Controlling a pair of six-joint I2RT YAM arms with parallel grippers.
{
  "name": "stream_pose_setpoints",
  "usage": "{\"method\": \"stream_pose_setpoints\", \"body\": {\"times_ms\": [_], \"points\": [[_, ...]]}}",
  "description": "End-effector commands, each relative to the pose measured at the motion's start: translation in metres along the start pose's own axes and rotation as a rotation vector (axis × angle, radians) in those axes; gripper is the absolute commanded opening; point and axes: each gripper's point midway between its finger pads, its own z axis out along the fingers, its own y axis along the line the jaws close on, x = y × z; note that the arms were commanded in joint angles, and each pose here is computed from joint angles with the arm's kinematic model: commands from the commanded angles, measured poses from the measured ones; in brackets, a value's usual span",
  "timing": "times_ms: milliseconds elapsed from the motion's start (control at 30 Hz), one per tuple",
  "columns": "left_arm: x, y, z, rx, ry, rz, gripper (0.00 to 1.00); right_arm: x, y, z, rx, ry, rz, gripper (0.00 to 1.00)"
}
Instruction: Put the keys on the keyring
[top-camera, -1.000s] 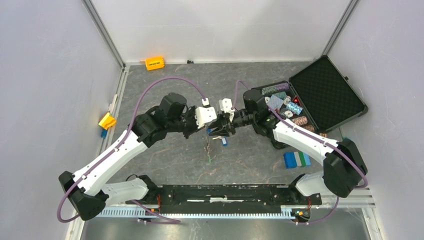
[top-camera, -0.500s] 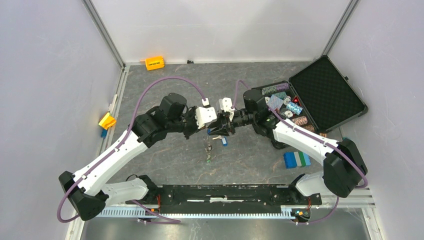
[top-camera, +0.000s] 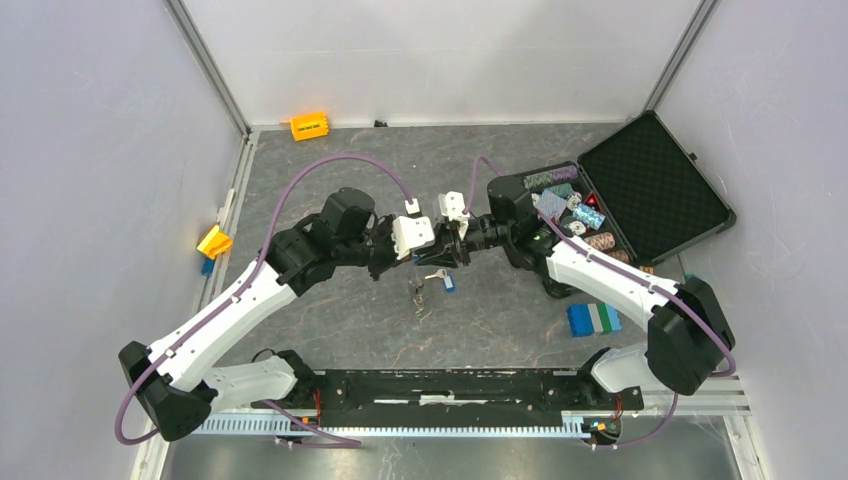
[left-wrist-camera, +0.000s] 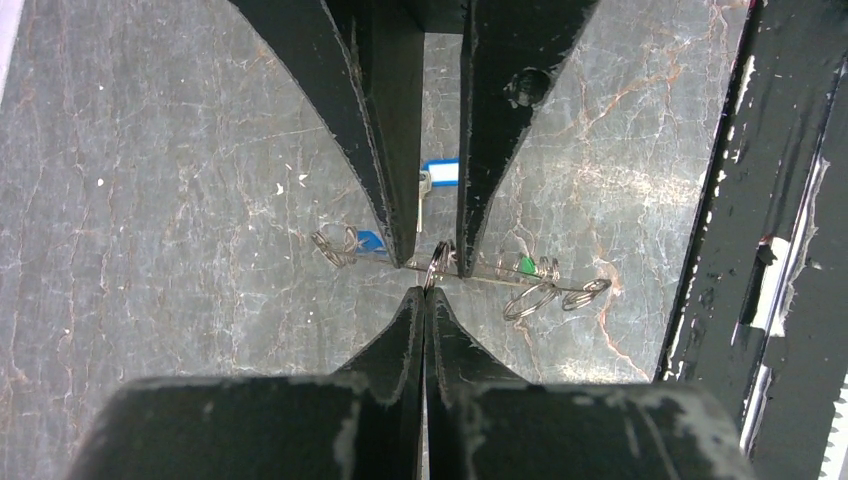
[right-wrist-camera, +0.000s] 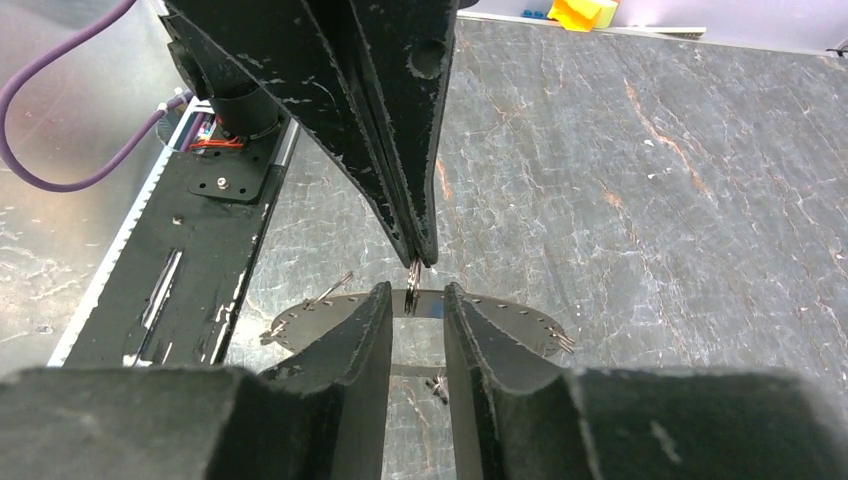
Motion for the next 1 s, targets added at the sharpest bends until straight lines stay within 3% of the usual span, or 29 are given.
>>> {"method": "stream_pose_setpoints", "body": {"times_ms": [0, 300, 567, 767, 967], "points": [[-0.018, 0.001, -0.002, -0.001, -0.075, 0.003, 0.02, -0.022, -0.008, -0.003, 0.02, -0.032, -0.035, 0.29], [-0.02, 0.0, -0.001, 0.008, -0.084, 0.005, 0.02, -0.013, -0.013, -0.001, 0.049, -0.024, -0.009, 0.0], [-0.035, -0.004, -0.005, 0.053, -0.13, 0.053, 0.02, 0.002, -0.012, 0.001, 0.059, -0.02, 0.022, 0.0], [-0.032, -0.006, -0.001, 0.083, -0.102, 0.074, 0.02, -0.003, -0.009, 0.0, 0.048, -0.03, 0.01, 0.22], [-0.029, -0.007, 0.0, 0.073, -0.11, 0.067, 0.02, -0.013, -0.013, -0.009, 0.067, -0.035, -0.018, 0.27]]}}
